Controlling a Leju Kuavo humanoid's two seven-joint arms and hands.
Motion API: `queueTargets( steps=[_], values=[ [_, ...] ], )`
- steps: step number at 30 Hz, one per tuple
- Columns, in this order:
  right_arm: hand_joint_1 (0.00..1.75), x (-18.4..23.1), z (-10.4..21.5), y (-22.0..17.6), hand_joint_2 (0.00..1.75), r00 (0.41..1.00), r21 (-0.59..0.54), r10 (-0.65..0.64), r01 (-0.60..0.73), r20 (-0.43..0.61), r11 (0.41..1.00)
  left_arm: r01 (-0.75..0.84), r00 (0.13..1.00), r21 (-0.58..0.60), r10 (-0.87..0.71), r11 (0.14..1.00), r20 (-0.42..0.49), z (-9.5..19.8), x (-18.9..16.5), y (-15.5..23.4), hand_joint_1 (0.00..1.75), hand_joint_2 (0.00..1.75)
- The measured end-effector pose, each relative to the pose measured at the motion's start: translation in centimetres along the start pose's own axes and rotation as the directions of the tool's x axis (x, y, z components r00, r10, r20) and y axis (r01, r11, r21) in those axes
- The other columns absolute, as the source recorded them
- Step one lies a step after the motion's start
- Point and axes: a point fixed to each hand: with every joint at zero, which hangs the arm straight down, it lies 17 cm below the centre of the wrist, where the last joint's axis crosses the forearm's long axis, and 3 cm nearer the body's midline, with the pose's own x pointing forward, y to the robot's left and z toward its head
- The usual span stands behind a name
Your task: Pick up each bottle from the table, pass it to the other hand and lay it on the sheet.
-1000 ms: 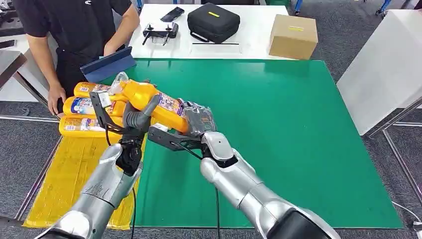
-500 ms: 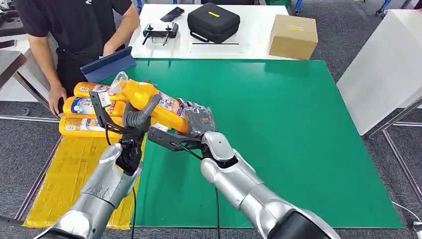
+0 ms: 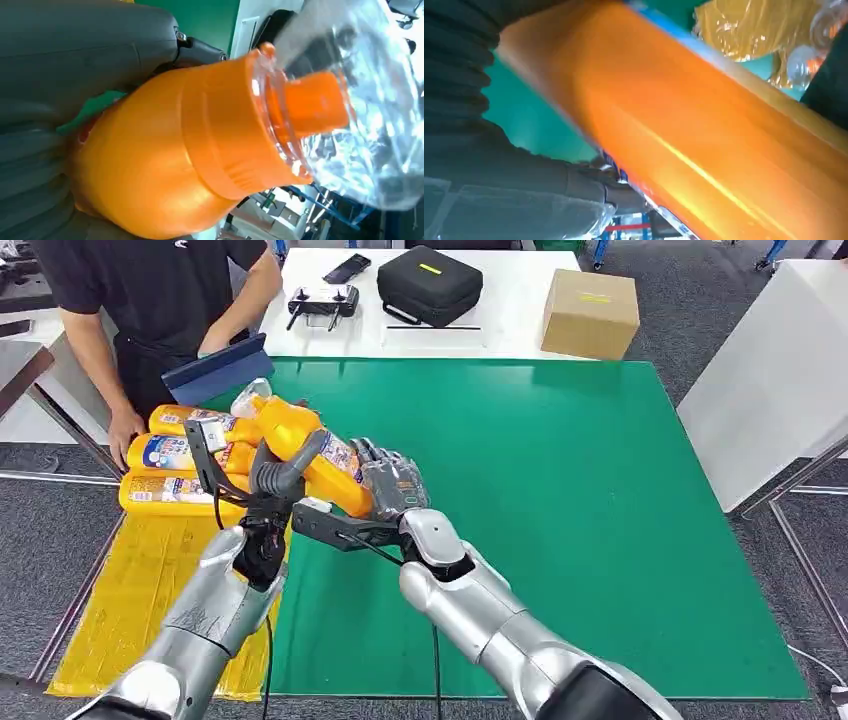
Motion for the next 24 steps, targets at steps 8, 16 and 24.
queueTargets(
  steps=[8,16,24],
  values=[
    [0.0,-0.1,0.03,0.12,0.0,1.0,0.004,-0.004,0.004,-0.009,1.0,0.001,1.0,-0.003,-0.001,1.0,0.002,-0.06,0.12,-0.07,1.75,1.75],
    [0.0,-0.37,-0.03,-0.24,0.0,1.0,-0.013,-0.004,0.004,-0.006,1.0,0.001,1.0,-0.003,-0.001,1.0,0.003,-0.06,0.15,-0.05,1.75,1.75],
    [0.0,-0.74,-0.24,-0.79,0.0,1.0,-0.044,-0.016,0.016,0.001,0.999,-0.002,1.0,0.006,0.002,1.0,0.013,-0.03,0.57,0.37,1.75,1.75]
  ],
)
